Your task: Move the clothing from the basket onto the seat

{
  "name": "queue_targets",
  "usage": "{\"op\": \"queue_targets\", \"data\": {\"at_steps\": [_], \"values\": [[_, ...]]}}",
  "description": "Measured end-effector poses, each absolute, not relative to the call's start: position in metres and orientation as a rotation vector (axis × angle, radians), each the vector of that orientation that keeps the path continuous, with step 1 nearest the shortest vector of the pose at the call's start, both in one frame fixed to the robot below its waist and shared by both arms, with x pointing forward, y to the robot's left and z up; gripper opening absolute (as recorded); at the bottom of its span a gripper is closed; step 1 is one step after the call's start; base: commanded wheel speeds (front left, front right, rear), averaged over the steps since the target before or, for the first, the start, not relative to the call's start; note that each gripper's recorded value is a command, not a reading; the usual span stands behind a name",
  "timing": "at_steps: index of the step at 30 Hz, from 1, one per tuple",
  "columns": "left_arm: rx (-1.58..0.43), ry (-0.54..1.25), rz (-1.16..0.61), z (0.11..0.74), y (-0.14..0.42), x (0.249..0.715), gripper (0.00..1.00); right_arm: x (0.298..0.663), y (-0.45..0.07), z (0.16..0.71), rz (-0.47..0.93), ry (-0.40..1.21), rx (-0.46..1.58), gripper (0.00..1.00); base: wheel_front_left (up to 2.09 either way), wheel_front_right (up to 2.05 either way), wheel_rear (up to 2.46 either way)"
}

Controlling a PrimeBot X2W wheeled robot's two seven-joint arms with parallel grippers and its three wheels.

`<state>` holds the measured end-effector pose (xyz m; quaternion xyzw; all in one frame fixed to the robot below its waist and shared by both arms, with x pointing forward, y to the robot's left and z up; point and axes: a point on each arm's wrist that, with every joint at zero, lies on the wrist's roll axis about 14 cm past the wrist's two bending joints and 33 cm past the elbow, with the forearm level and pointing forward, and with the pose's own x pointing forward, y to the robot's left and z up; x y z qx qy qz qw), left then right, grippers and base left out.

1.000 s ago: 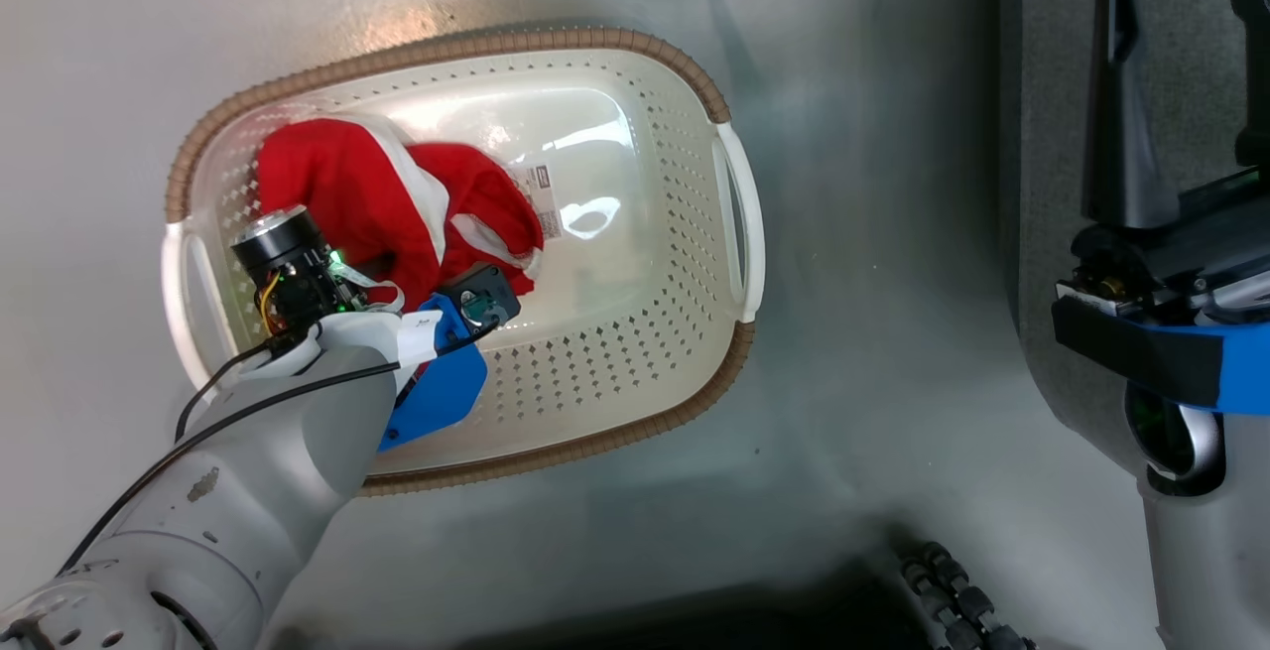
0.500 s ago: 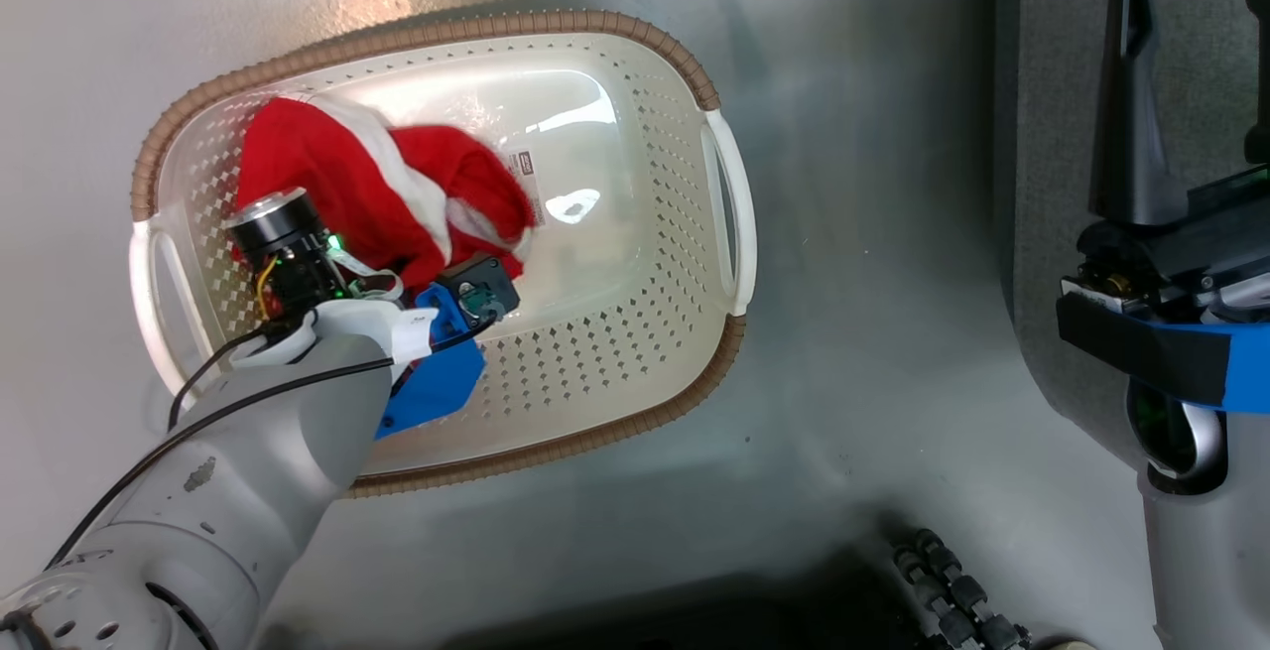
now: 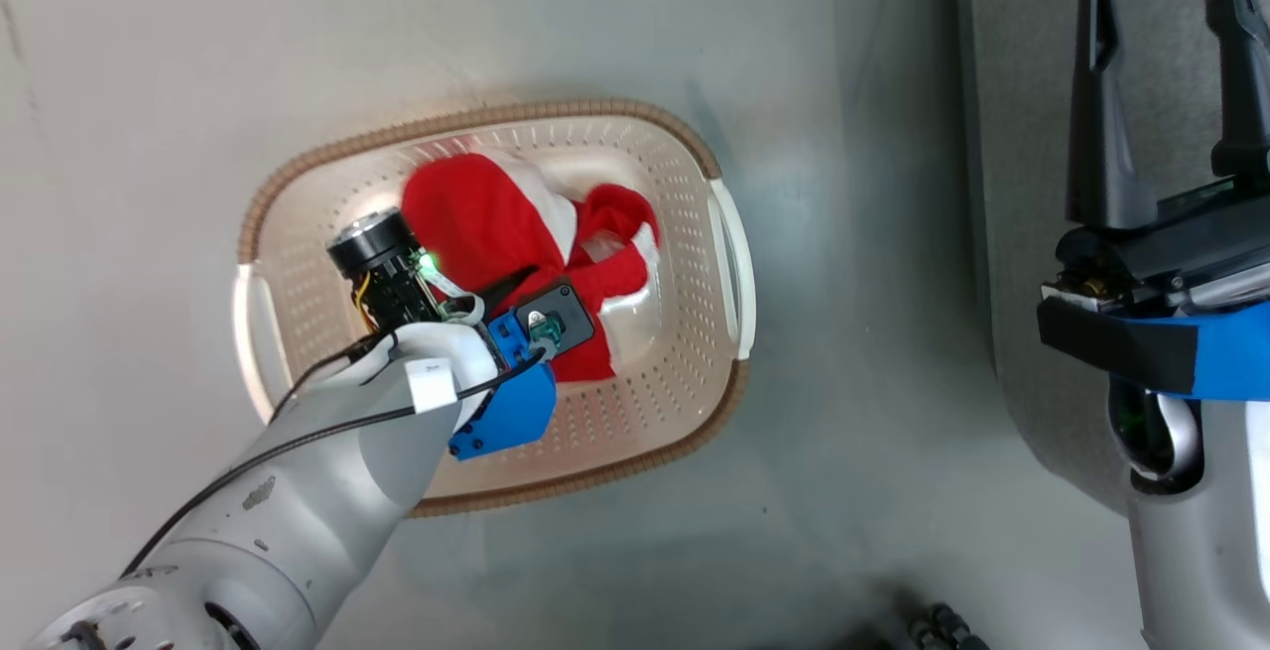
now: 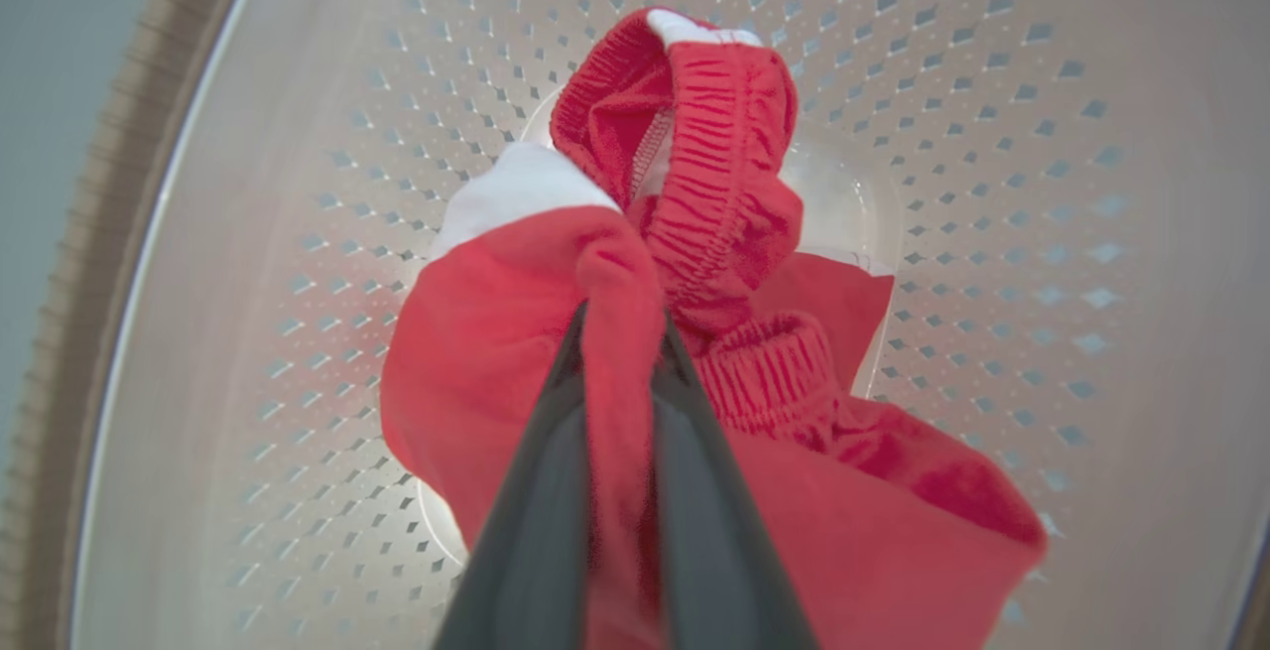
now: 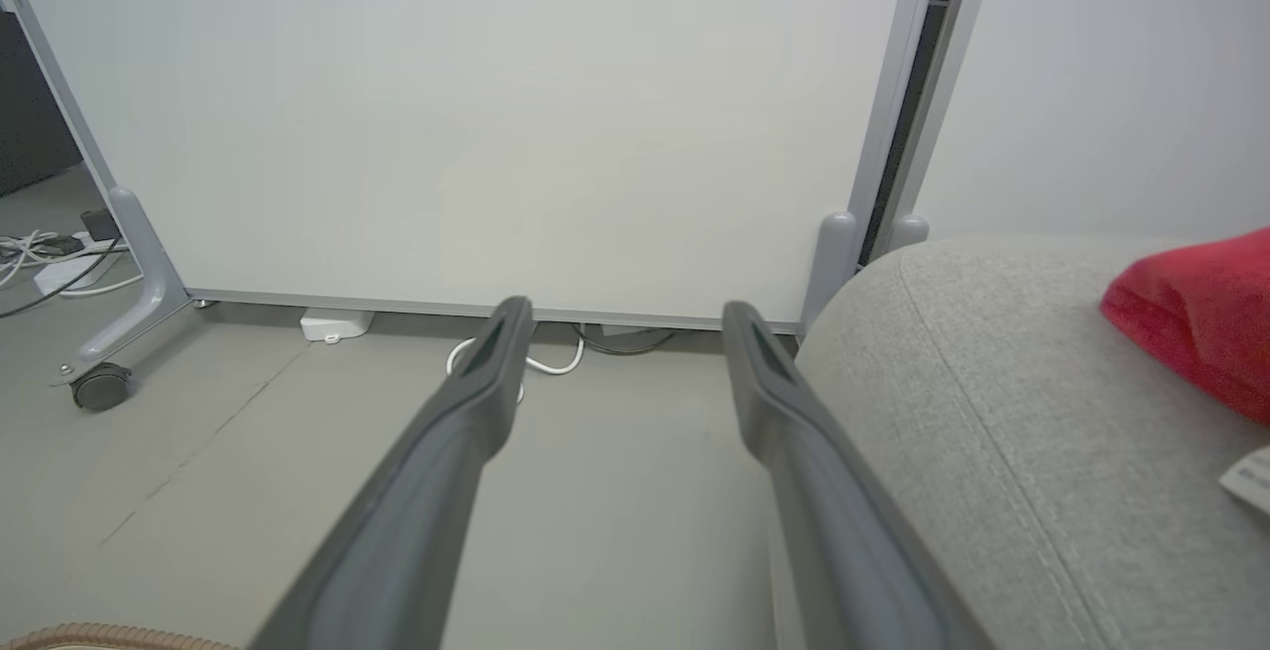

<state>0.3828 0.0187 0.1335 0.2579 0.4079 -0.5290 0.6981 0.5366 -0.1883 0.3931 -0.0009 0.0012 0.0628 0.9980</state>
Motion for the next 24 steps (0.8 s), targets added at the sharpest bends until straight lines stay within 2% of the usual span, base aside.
{"op": "queue_targets", "data": {"at_steps": [8,15,24], "values": [[0.437,0.764,-1.06,0.203,0.007,0.406,0.0,0.521,-0.186,0.444,0.122,-0.066,0.011,1.0,0.0,0.0,0.0],[0.378,0.632,-0.967,0.269,0.005,0.42,0.0,0.491,-0.188,0.483,0.107,-0.109,0.02,1.0,0.0,0.0,0.0],[0.268,0.349,-0.798,0.382,0.01,0.451,0.0,0.45,-0.189,0.531,0.091,-0.187,0.032,1.0,0.0,0.0,0.0]]}}
